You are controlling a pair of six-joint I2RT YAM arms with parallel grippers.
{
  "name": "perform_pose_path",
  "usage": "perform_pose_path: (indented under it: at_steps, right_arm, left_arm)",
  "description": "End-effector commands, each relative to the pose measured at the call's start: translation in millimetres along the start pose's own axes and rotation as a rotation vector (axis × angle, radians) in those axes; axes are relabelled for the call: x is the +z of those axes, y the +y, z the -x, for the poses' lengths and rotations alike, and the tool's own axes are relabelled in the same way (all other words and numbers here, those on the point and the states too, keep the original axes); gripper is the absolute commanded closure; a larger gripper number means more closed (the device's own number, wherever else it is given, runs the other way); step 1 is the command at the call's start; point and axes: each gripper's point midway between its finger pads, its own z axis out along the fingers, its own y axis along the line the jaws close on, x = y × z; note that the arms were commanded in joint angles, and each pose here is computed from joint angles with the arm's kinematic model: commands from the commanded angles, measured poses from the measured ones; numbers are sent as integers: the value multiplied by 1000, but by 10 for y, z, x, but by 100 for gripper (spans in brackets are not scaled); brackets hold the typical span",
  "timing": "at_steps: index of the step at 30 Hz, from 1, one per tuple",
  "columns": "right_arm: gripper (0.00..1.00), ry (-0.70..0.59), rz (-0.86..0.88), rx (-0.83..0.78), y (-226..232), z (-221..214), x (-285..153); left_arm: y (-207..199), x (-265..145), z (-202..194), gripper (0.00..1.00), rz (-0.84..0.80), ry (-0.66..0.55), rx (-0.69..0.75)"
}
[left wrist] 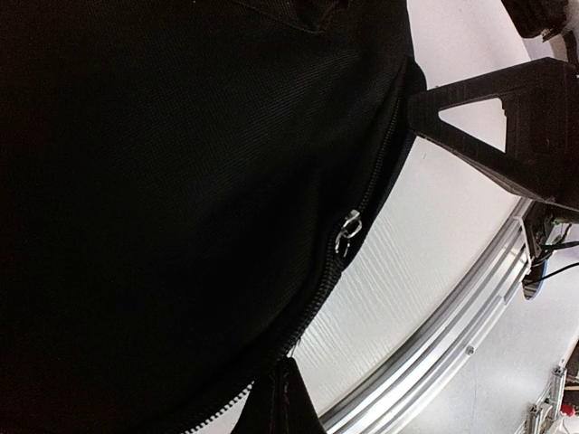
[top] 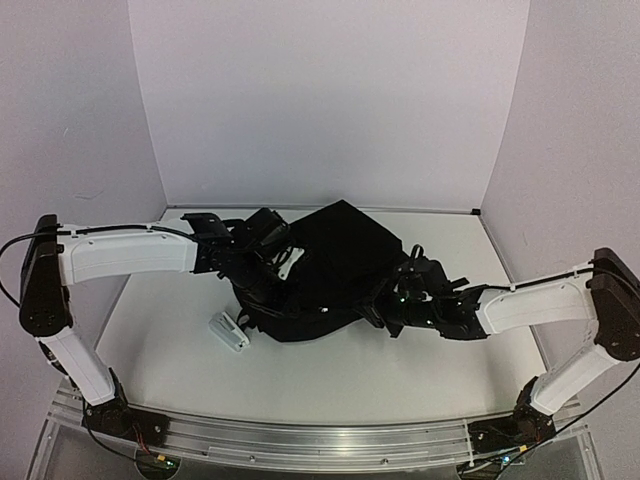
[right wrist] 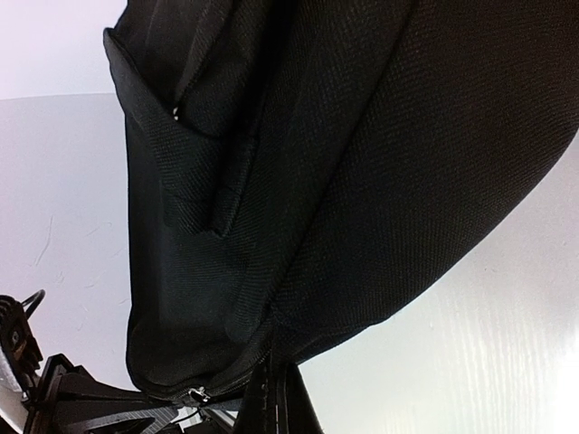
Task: Pack the student bag
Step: Zip the student bag at the center of the board.
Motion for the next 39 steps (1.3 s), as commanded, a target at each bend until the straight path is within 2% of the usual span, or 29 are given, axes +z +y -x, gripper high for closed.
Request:
perform_pose_path:
  at_steps: [1,13,17,19,21,22,24,26,29,32,35,39]
  right_arm:
    - [100,-196,-122,-9,-314,479,-161]
    - [100,-254,-206,-71,-431,612,-272]
    - [99,-232,-169,-143,-248,606,-281]
    - [88,-227,-146,-183,-153,607,-322]
    - [72,-226,-123,-229,-66,612,-386]
    - [60,-224,-105,-272,3,612,-434]
    - [49,-211,-84,-366,100,594,-508]
    - [34,-194,-54,-446,200,561,-606]
    - [21,-116,19,-607,407,355,-709]
    - [18,-65,26,-707,504,224,-743]
    - [25,-1,16,-773,526,108,-684]
    - [34,68,20,-846,574,-28,-563]
  left_arm:
    - [309,-240,-167,100,104,41,-57]
    - [249,-384,-16,100,33,3,-86]
    - [-78,-390,39,98,-151,-4,-36]
    - [-234,-410,50,86,-248,-15,-17]
    - [-283,-428,83,77,-278,-37,-9]
    - [-290,-447,124,72,-277,-56,-9]
    - [-231,-480,211,61,-236,-97,-32]
    - [-154,-514,298,47,-204,-134,-78]
    - [-31,-571,415,32,-190,-179,-168]
    - [-78,-598,476,24,-238,-205,-170]
    - [-130,-549,463,20,-274,-192,-161]
    - [-6,-459,350,15,-220,-159,-190]
